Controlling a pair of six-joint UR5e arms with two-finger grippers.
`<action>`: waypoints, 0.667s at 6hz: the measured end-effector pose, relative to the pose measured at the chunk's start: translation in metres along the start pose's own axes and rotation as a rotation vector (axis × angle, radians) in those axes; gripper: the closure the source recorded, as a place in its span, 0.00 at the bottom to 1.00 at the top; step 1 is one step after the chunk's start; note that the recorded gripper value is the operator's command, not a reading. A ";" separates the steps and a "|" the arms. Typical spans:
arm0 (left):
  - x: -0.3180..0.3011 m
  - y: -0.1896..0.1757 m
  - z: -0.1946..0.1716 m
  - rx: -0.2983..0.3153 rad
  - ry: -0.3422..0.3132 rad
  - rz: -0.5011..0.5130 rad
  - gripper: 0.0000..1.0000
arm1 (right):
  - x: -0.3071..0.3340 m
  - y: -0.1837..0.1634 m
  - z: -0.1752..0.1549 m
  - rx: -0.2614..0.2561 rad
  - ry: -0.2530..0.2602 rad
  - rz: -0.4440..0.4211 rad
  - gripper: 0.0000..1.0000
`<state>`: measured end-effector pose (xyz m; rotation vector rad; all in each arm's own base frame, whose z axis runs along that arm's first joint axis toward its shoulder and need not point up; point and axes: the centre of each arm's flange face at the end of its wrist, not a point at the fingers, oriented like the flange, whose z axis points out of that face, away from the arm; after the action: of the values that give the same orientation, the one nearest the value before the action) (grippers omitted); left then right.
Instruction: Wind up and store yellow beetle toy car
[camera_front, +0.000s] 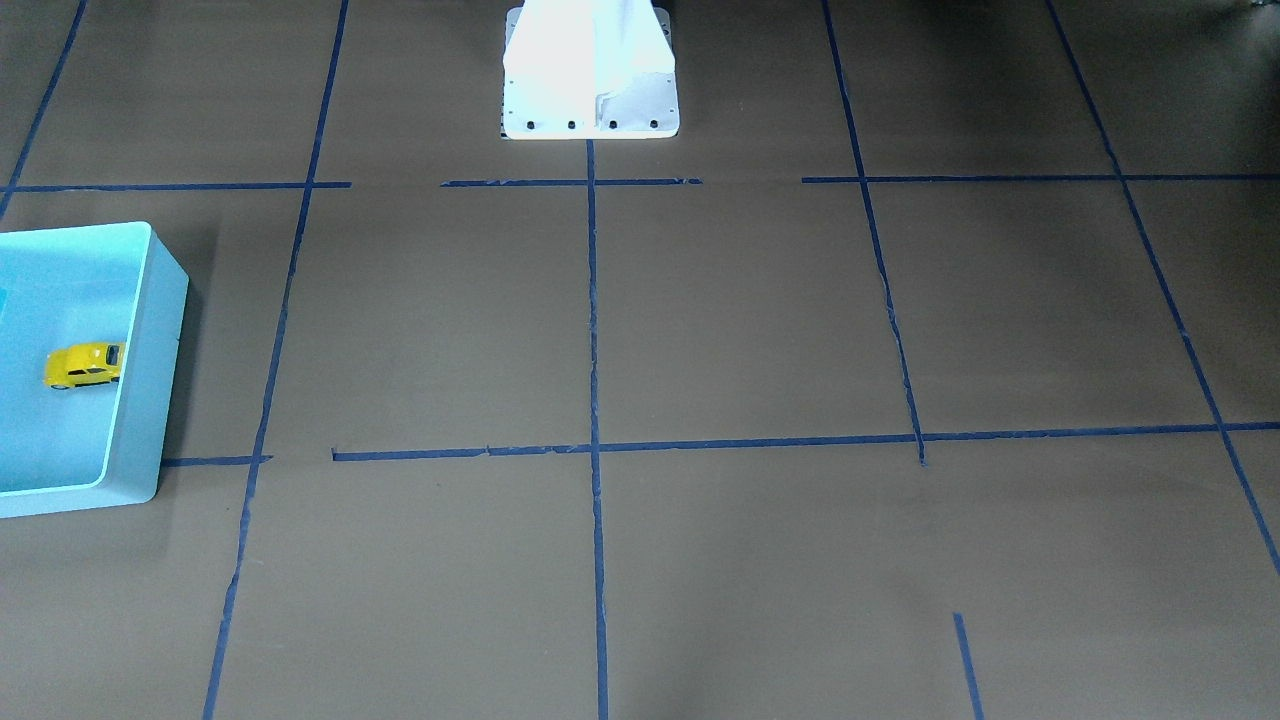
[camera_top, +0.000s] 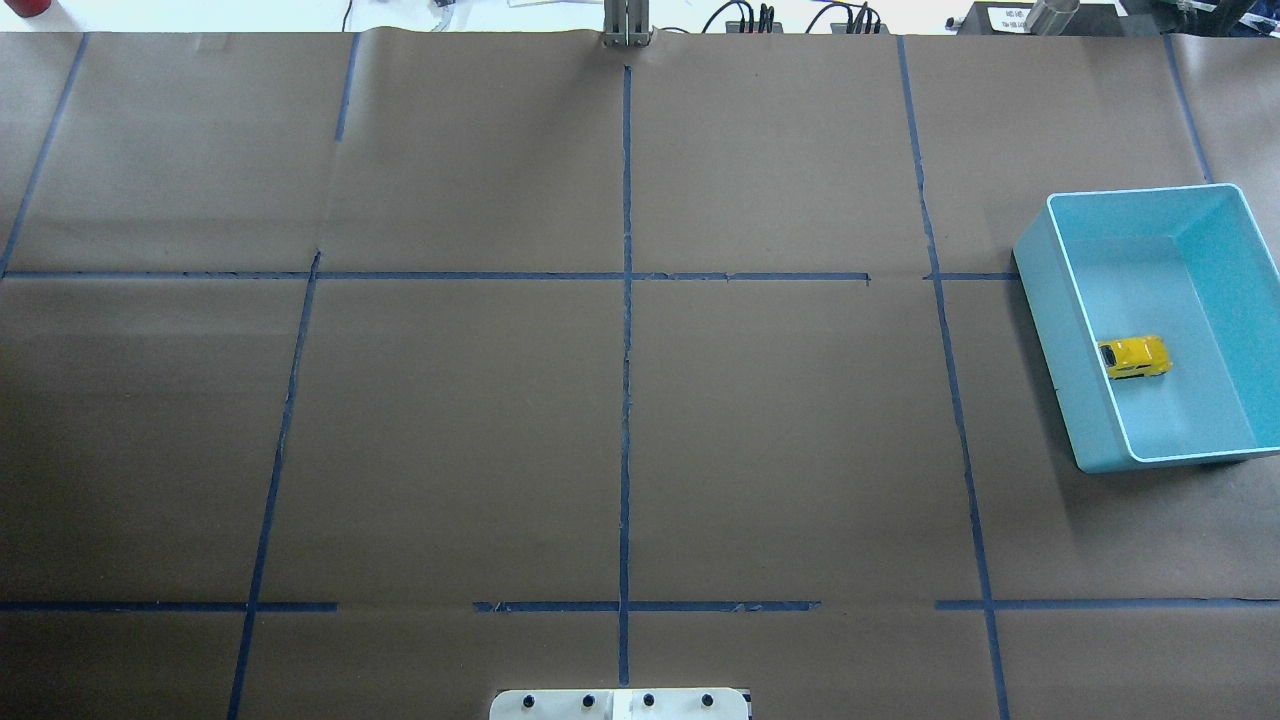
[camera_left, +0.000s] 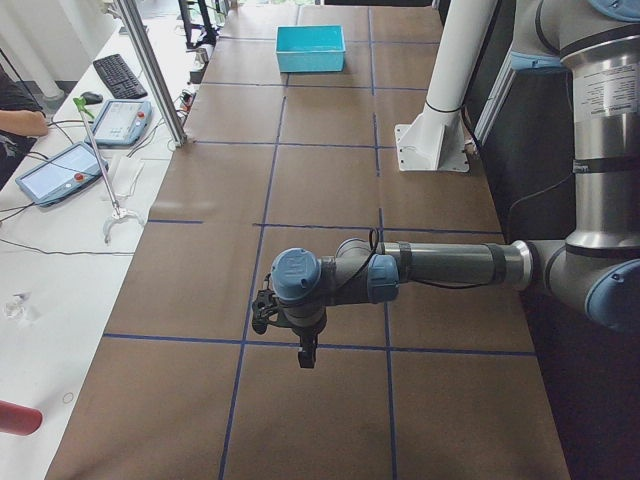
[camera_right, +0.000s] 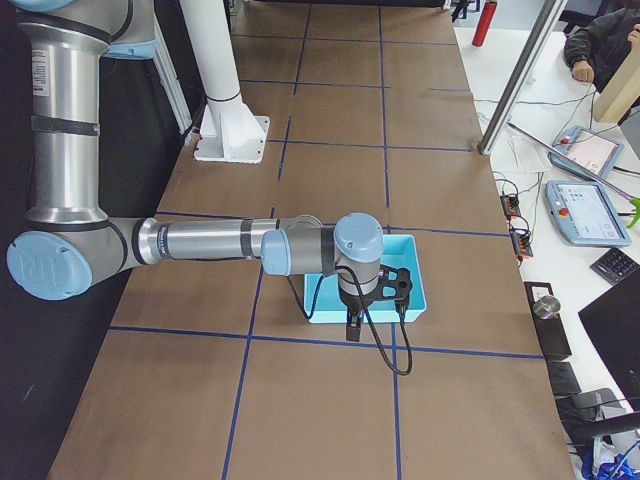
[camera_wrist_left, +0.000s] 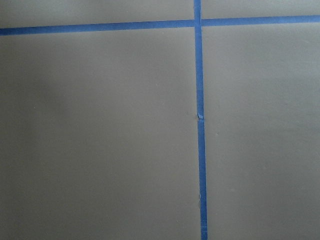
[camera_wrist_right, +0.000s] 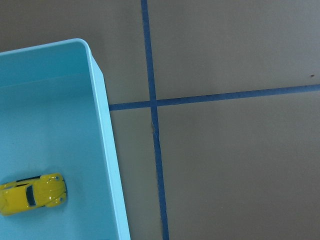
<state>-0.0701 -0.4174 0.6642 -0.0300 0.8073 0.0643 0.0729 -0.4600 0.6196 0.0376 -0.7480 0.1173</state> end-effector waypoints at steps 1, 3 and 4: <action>0.000 0.000 0.000 0.000 0.000 0.001 0.00 | 0.003 0.010 0.002 -0.008 -0.009 -0.060 0.00; 0.001 -0.001 -0.001 0.001 0.000 0.004 0.00 | 0.006 0.031 0.005 -0.018 -0.025 -0.164 0.00; 0.001 -0.001 -0.001 0.001 0.000 0.005 0.00 | 0.009 0.034 0.007 -0.024 -0.023 -0.171 0.00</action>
<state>-0.0699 -0.4182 0.6632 -0.0271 0.8072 0.0682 0.0710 -0.4261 0.6304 0.0805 -0.7657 -0.0553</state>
